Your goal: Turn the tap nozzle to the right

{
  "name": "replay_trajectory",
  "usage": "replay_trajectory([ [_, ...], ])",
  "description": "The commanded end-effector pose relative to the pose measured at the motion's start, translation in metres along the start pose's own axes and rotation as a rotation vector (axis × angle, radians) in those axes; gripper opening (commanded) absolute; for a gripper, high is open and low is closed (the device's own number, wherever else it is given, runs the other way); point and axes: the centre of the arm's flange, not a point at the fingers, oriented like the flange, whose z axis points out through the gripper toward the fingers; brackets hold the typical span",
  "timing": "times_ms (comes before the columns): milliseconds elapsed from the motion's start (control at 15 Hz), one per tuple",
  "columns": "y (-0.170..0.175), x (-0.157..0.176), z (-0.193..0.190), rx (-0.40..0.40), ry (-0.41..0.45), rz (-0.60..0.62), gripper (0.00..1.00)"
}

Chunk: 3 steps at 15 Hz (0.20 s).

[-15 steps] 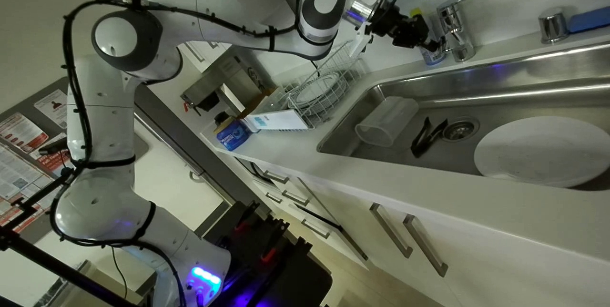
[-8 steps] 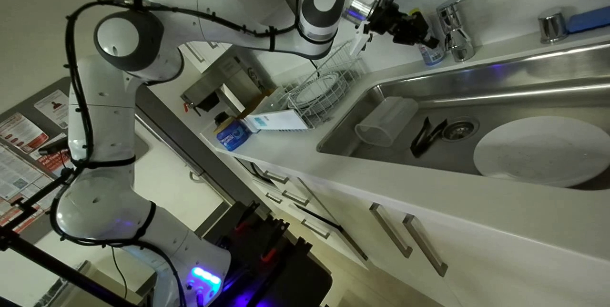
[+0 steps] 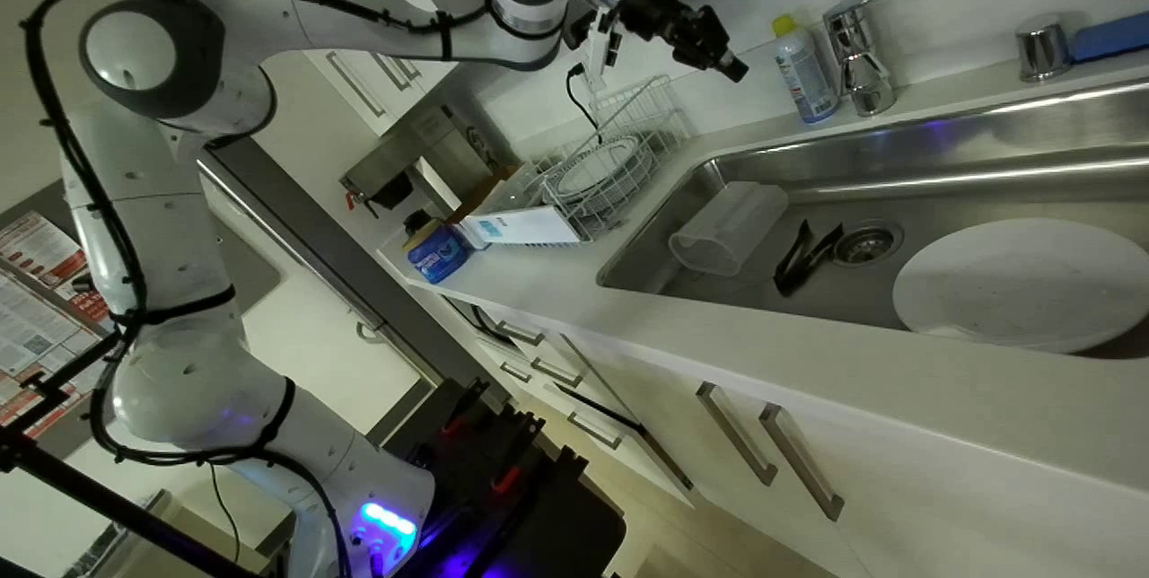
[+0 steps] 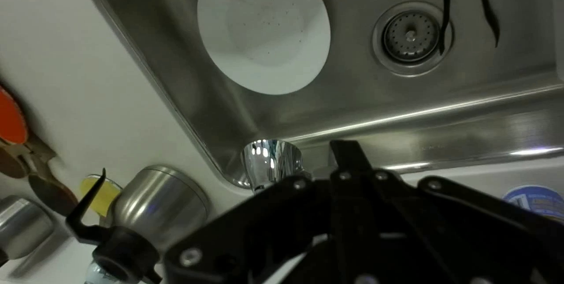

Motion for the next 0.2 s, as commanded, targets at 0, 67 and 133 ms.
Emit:
replay_trajectory([
  [0,0.015,-0.034,-0.049,0.044,-0.051,0.033,0.00],
  [67,0.018,-0.037,-0.057,0.061,-0.055,0.035,0.00],
  [133,0.020,-0.039,-0.064,0.075,-0.058,0.037,0.00],
])
